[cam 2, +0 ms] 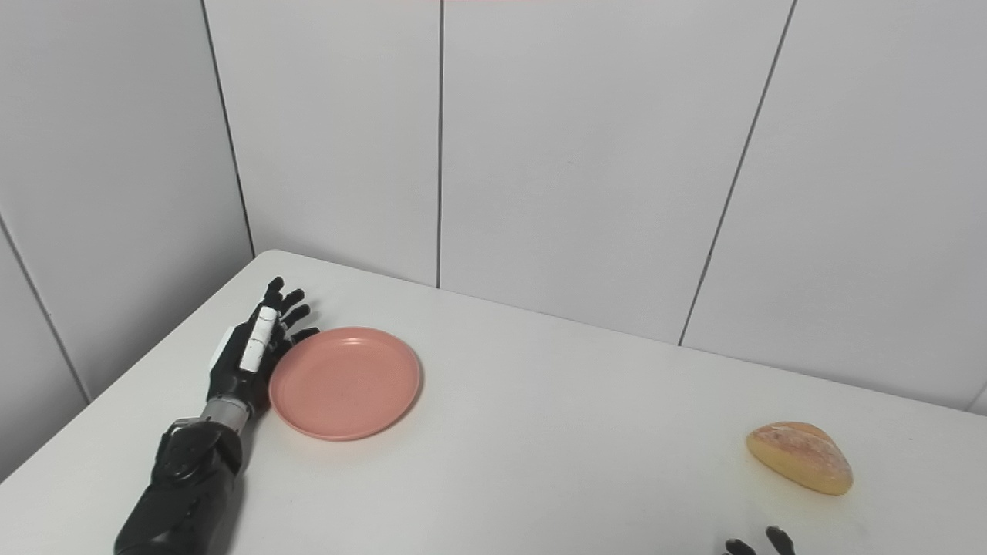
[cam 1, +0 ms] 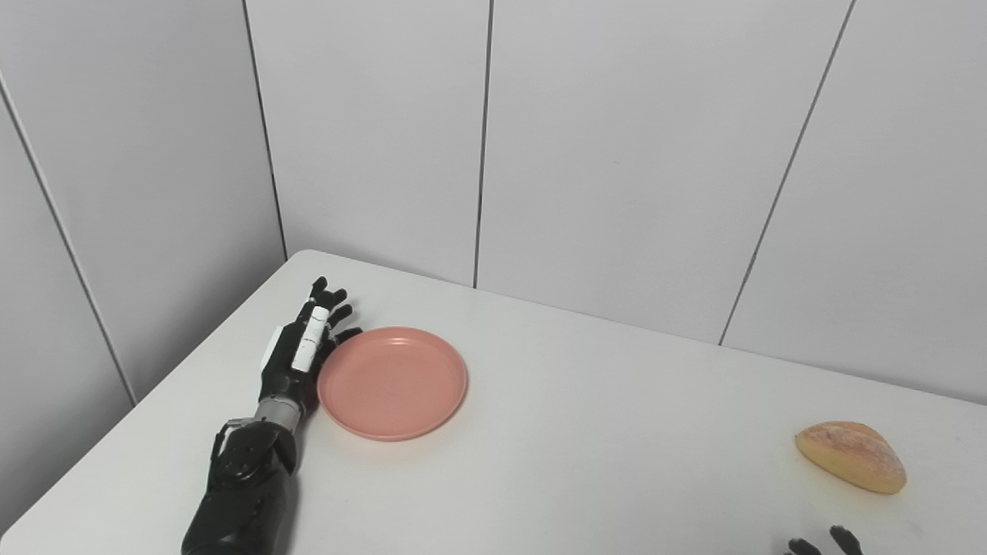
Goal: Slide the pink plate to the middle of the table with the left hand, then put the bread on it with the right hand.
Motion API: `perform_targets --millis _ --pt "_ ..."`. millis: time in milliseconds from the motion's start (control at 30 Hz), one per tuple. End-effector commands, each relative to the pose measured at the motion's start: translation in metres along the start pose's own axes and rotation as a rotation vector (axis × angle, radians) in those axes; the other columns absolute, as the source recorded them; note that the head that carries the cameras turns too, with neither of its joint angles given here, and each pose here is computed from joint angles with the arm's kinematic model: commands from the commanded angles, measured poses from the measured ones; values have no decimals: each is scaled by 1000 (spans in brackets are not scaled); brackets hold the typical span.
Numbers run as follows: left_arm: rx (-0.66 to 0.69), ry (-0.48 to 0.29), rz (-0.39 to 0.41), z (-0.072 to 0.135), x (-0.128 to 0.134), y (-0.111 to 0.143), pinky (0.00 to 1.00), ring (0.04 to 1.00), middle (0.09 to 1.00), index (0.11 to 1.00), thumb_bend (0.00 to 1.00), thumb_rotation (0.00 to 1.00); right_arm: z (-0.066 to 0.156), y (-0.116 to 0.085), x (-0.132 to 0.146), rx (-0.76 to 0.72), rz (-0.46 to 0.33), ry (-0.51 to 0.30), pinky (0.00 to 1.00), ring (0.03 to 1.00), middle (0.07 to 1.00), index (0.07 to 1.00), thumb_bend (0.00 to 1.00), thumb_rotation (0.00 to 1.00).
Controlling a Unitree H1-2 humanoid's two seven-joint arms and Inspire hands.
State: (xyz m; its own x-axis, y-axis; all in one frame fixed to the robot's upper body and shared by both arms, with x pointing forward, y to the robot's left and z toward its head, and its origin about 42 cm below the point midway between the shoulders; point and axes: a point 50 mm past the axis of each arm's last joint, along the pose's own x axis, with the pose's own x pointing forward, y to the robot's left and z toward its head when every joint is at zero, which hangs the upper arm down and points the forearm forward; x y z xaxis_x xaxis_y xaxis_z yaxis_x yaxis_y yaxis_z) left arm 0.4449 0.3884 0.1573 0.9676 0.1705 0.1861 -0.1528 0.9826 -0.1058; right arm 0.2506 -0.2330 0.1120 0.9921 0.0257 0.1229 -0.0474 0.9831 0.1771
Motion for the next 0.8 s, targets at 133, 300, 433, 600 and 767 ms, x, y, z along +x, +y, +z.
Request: perform_targets --millis 133,300,433,600,767 --pt "-9 -25 -79 17 21 -17 700 909 938 998 949 827 -3 -1 -6 -7 0 21 814 799 799 932 837 942" --pt "8 7 -127 7 18 -30 699 900 942 1000 972 828 -2 1 -7 -3 5 14 810 793 791 924 848 925" --pt "-18 23 -143 -1 15 -39 728 900 937 1000 963 794 0 2 -7 1 9 12 811 794 792 927 851 910" --pt "-19 35 -162 -6 10 -55 731 899 938 997 963 794 0 2 -7 0 9 12 805 790 786 922 854 903" --pt "-27 49 -181 -9 4 -71 758 919 966 1000 981 784 1 3 -7 -1 10 10 799 786 786 923 847 899"
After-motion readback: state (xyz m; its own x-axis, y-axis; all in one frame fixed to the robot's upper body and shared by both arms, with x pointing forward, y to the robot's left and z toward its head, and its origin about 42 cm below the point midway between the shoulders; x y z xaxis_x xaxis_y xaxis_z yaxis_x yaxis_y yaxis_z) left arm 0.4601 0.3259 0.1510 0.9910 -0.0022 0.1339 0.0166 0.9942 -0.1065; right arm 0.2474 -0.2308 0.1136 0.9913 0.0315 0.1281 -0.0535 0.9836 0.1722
